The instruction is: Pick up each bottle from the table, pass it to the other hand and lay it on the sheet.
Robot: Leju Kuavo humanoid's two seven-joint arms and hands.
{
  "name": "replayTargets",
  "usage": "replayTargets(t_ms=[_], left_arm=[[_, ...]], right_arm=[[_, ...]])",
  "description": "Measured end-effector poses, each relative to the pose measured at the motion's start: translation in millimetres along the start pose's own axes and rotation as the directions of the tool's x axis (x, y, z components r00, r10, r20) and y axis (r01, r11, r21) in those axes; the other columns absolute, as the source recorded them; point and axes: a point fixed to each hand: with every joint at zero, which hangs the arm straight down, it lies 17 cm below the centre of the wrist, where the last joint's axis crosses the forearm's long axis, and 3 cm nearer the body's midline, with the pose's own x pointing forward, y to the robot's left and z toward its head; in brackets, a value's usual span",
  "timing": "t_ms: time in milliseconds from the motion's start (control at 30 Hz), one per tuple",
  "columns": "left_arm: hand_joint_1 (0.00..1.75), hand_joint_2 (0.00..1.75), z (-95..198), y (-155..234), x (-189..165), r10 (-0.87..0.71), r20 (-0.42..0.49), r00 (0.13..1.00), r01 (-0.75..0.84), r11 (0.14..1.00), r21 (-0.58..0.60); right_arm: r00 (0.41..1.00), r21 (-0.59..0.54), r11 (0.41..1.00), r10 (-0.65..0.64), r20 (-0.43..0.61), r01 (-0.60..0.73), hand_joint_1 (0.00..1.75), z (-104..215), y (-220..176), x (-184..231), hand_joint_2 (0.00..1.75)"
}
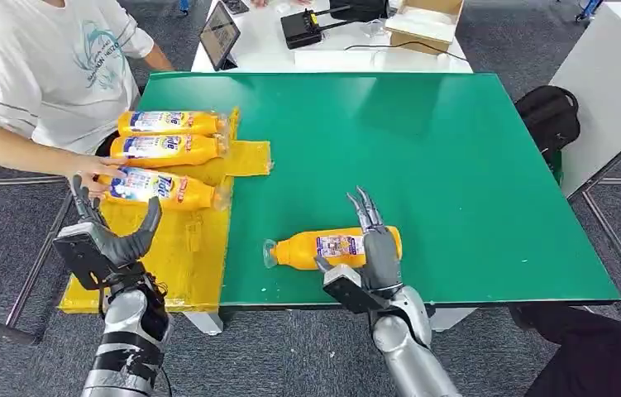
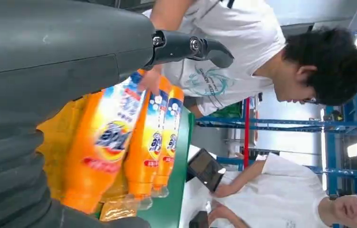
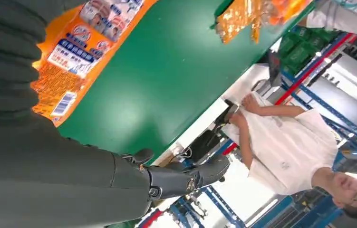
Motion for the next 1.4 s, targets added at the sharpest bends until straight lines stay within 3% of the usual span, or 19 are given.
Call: replayTargets(t_ms=[200, 467, 733, 1233, 1400], left_arm=[[0.00, 1.75, 1.0, -2.1, 1.3, 0.008, 0.003, 1.000, -0.008, 1.000, -0.013], [0.00, 1.75, 25.3, -15.6, -2.4, 0.007, -0.019, 1.000, -0.008, 0.997, -0.077], [0.00, 1.75, 34.8, -31.4, 0.3, 0.001, -0.015, 1.000, -0.003, 0.993, -0.121], [0.00, 1.75, 44.3, -45.9, -3.4, 0.009, -0.034, 0.999, -0.014, 0.988, -0.156], [0.00, 1.75, 44.3, -50.1, -4.4, 0.017, -0.041, 0.999, -0.024, 0.987, -0.162]], right_arm=[[0.999, 0.032, 0.999, 0.036, -0.023, -0.036, 0.00, 1.4, 3.2, -9.5, 1.75], [0.975, 0.223, 0.962, 0.190, -0.120, -0.160, 0.00, -2.0, 9.5, -61.5, 1.75], [0.948, 0.420, 0.895, 0.252, -0.195, -0.151, 0.00, 4.2, 27.8, -107.6, 1.75], [0.917, 0.493, 0.852, 0.323, -0.233, -0.175, 0.00, -7.5, 12.5, -142.4, 1.75], [0.908, 0.554, 0.825, 0.312, -0.281, -0.112, 0.00, 0.7, 14.5, -155.9, 1.75]])
